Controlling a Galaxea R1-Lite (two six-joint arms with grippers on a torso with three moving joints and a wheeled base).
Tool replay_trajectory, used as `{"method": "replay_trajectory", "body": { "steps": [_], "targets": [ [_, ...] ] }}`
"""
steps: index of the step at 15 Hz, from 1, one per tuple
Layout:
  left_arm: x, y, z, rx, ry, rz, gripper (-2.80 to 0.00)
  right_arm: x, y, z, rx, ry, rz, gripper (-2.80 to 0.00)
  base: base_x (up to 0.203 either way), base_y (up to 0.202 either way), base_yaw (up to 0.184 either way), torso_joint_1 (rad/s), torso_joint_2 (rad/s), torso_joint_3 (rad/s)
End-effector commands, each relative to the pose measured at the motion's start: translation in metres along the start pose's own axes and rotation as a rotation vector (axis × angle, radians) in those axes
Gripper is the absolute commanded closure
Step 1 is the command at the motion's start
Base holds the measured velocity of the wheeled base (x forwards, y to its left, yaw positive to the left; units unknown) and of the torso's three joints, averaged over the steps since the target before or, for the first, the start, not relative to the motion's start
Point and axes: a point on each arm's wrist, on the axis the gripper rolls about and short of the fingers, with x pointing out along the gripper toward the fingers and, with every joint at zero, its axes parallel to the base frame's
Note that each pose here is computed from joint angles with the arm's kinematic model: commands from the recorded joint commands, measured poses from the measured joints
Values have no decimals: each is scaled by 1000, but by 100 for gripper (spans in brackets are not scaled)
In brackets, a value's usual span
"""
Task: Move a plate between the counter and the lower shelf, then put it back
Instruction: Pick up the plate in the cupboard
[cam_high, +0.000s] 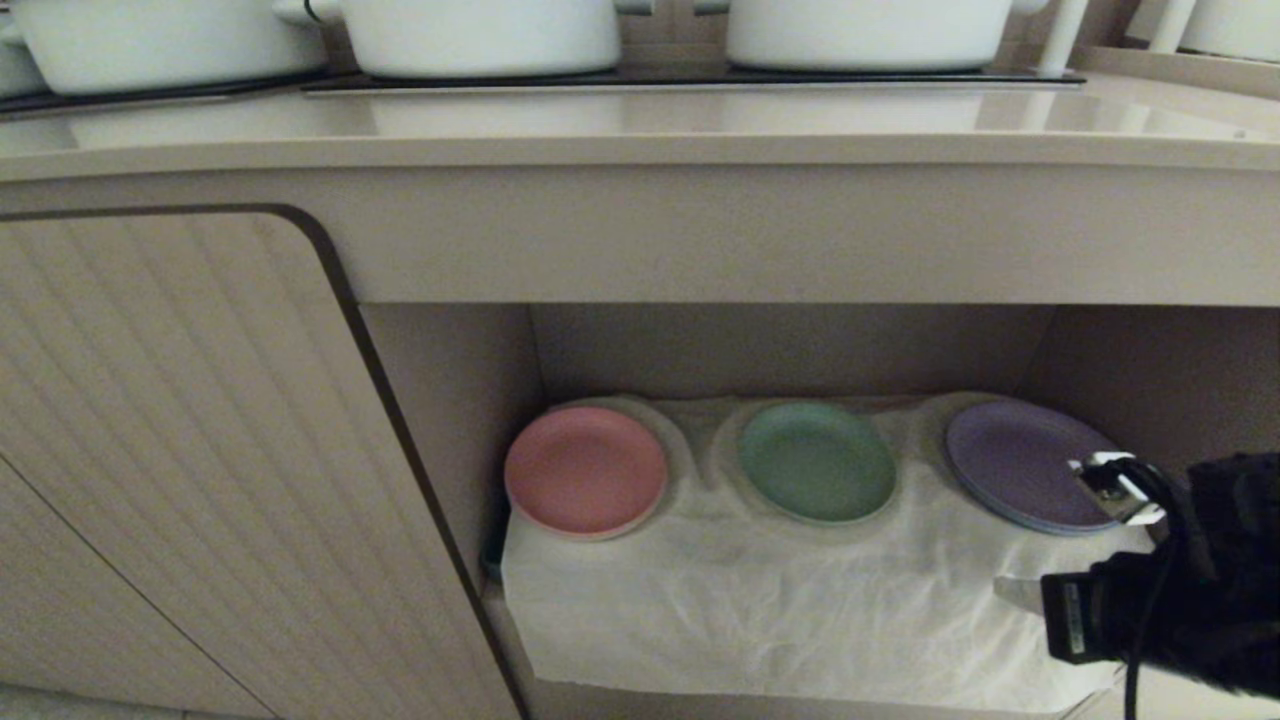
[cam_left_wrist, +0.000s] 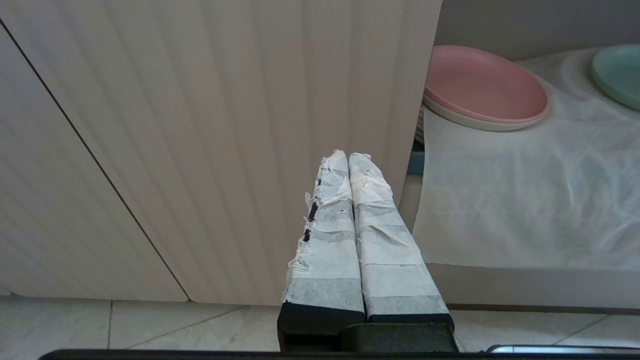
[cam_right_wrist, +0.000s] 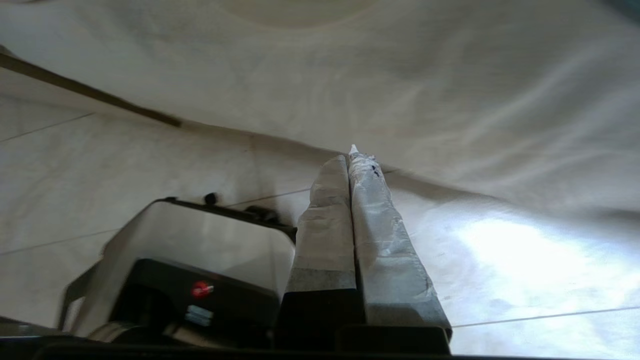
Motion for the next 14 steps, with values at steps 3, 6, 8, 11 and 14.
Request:
{"method": "replay_trajectory", "body": {
  "steps": [3, 6, 8, 11, 14],
  "targets": [
    [0, 0, 0, 0, 0, 0, 0, 35, -3, 8, 58, 79, -9, 0, 0, 0, 0, 0, 0, 0],
    [0, 0, 0, 0, 0, 0, 0, 50, -9, 21, 132, 72, -29, 0, 0, 0, 0, 0, 0, 0],
    [0, 0, 0, 0, -1, 0, 0, 57, -17, 27, 151, 67, -51, 0, 0, 0, 0, 0, 0, 0],
    [0, 0, 0, 0, 0, 0, 0, 71, -30, 36, 183, 65, -82, 0, 0, 0, 0, 0, 0, 0],
    [0, 0, 0, 0, -2, 0, 0, 89, -38, 41, 201, 77, -96, 0, 0, 0, 0, 0, 0, 0]
  ]
}}
